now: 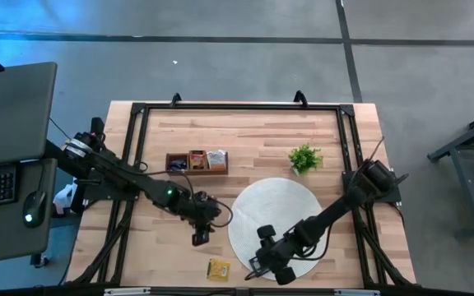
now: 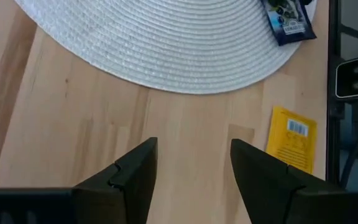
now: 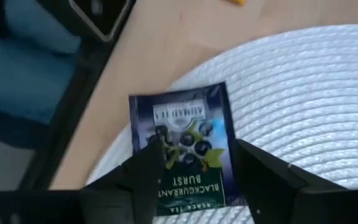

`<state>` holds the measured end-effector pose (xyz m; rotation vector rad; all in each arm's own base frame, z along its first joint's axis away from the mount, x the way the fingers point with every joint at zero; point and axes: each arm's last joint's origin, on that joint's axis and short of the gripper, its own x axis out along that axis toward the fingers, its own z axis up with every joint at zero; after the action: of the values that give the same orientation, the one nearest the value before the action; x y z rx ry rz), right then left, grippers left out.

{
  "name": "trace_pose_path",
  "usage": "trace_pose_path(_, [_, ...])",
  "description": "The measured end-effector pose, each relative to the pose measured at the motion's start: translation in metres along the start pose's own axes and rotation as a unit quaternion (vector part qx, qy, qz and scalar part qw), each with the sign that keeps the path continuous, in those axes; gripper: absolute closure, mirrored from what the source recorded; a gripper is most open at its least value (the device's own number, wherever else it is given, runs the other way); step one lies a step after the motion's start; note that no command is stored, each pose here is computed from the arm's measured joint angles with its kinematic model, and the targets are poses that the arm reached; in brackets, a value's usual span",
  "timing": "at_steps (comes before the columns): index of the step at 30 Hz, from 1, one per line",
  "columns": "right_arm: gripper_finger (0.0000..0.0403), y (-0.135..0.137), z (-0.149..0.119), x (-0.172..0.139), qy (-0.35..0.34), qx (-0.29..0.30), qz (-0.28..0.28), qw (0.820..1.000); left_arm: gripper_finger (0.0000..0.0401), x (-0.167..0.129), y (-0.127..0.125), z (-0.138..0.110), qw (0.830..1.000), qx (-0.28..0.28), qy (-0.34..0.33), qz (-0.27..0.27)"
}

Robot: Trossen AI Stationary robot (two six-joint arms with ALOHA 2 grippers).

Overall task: Pick & Place Tea
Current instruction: Put the violet tea bag into the left section of the wooden organizer

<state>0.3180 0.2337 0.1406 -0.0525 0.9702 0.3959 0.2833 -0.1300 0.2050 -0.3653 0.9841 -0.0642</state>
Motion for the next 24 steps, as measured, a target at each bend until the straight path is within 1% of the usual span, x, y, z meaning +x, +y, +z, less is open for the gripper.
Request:
trace_pose_path(2, [0.0192,-0.001,-0.004,0.006,0.011,-0.015,-0.002,1.0,0.0201,0.0,0.0,0.0,1.0,-0.003,0.0,0.001])
trace_pose_path(4, [0.0186,-0.002,-0.008,0.013,0.021,-0.024,-0.011,0.999,0.0201,0.0,0.0,0.0,1.0,-0.026,0.002,-0.002])
trace_pose_path(6, [0.0187,-0.004,-0.011,0.017,0.033,-0.022,-0.014,0.999,0.0201,-0.003,0.0,0.0,0.999,-0.052,0.003,-0.007])
trace_pose_path(8, [0.0201,-0.007,-0.014,0.02,0.048,-0.024,-0.016,0.998,0.0201,-0.009,-0.001,0.002,0.998,-0.056,-0.006,-0.013])
trace_pose_path(10, [0.0228,-0.008,-0.016,0.022,0.06,-0.027,-0.018,0.998,0.0201,-0.014,-0.001,0.002,0.998,-0.056,-0.008,-0.013])
trace_pose_path(12, [0.0264,-0.01,-0.016,0.022,0.063,-0.026,-0.02,0.997,0.0201,-0.02,0.0,0.001,0.998,-0.056,-0.008,-0.005])
trace_pose_path(17, [0.0365,-0.017,-0.011,0.018,0.061,-0.02,0.005,0.998,0.0201,-0.029,0.003,0.004,0.997,-0.053,-0.045,0.028])
trace_pose_path(19, [0.039,-0.02,-0.008,0.014,0.051,-0.033,0.003,0.998,0.0201,-0.029,0.002,0.006,0.996,-0.054,-0.058,0.031])
trace_pose_path(20, [0.0393,-0.02,-0.006,0.011,0.046,-0.048,-0.007,0.998,0.0201,-0.029,0.001,0.007,0.996,-0.055,-0.063,0.026])
trace_pose_path(22, [0.0383,-0.022,-0.002,0.003,0.028,-0.093,-0.051,0.994,0.0201,-0.029,-0.001,0.008,0.996,-0.056,-0.064,0.005])
trace_pose_path(24, [0.0372,-0.026,0.004,-0.005,0.006,-0.158,-0.119,0.98,0.0201,-0.029,-0.003,0.01,0.996,-0.056,-0.063,-0.013])
